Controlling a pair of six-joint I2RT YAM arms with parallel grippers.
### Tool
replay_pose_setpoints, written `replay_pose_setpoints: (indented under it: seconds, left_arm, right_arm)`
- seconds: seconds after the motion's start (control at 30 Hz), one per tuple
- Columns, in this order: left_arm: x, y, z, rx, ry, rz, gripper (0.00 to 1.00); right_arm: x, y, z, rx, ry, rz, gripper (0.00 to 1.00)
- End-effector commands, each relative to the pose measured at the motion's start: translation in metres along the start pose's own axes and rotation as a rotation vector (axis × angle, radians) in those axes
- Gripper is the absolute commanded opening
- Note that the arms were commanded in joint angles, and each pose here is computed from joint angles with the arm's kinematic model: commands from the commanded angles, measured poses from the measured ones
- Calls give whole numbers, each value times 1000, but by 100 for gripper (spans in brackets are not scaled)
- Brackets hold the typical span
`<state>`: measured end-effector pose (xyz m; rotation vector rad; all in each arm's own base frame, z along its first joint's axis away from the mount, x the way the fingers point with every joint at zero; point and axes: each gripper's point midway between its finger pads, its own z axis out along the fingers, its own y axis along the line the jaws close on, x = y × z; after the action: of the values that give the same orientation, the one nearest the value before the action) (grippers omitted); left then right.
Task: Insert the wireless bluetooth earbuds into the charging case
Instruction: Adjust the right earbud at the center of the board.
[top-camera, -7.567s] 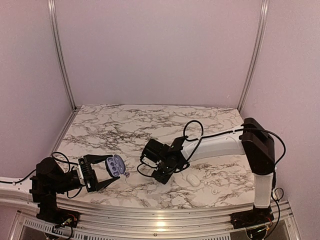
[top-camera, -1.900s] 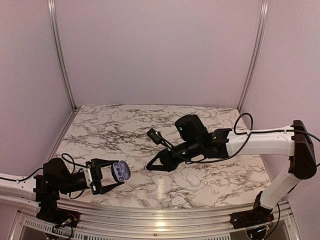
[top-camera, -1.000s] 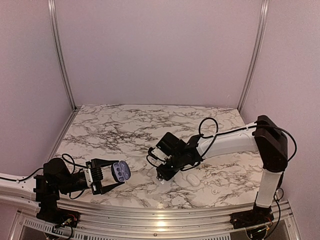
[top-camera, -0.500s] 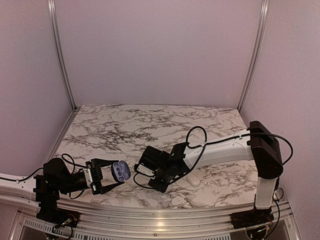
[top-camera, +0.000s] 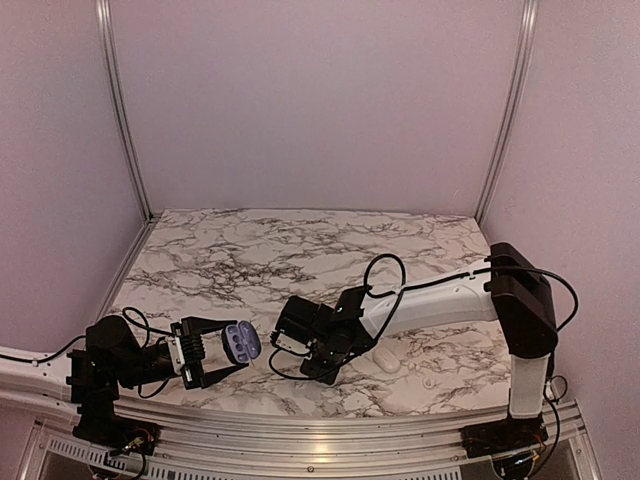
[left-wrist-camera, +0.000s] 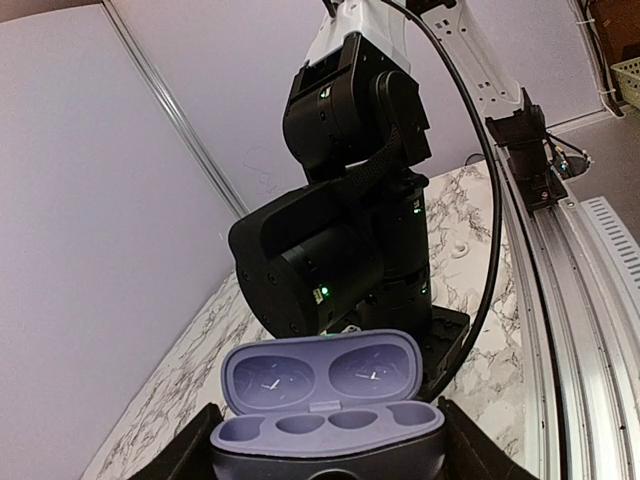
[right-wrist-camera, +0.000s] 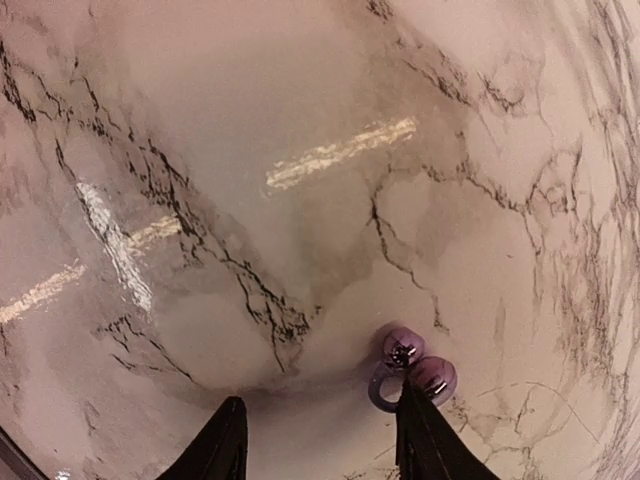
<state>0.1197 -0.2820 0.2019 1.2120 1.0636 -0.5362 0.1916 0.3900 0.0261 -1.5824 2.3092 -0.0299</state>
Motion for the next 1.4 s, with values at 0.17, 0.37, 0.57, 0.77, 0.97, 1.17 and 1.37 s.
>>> replay_pose_setpoints:
  seconds: [0.17, 0.37, 0.57, 0.77, 0.97, 1.17, 1.37]
  left_arm:
    - [-15, 10, 0, -25, -35, 2, 36]
    - [-16, 10, 0, -23, -39, 1, 36]
    - [-16, 9, -1, -23, -40, 2, 36]
    - [-17, 10, -2, -24, -46, 3, 36]
    - [-17, 10, -3, -25, -48, 3, 36]
    - [-18, 10, -3, -24, -49, 6, 36]
    - [-19, 9, -3, -21, -56, 5, 36]
  right_arm:
    - [1, -13, 3, 18, 19, 5, 43]
    - [4, -27, 14, 8, 31, 33, 40]
    - [-10, -33, 11, 26, -4, 33, 43]
    - [-30, -36, -8, -35, -103, 101, 45]
    - [-33, -82, -63, -208, -306, 471, 43]
    - [-6, -82, -64, -404, -354, 749, 35]
    - [-3, -68, -61, -511, -397, 834, 24]
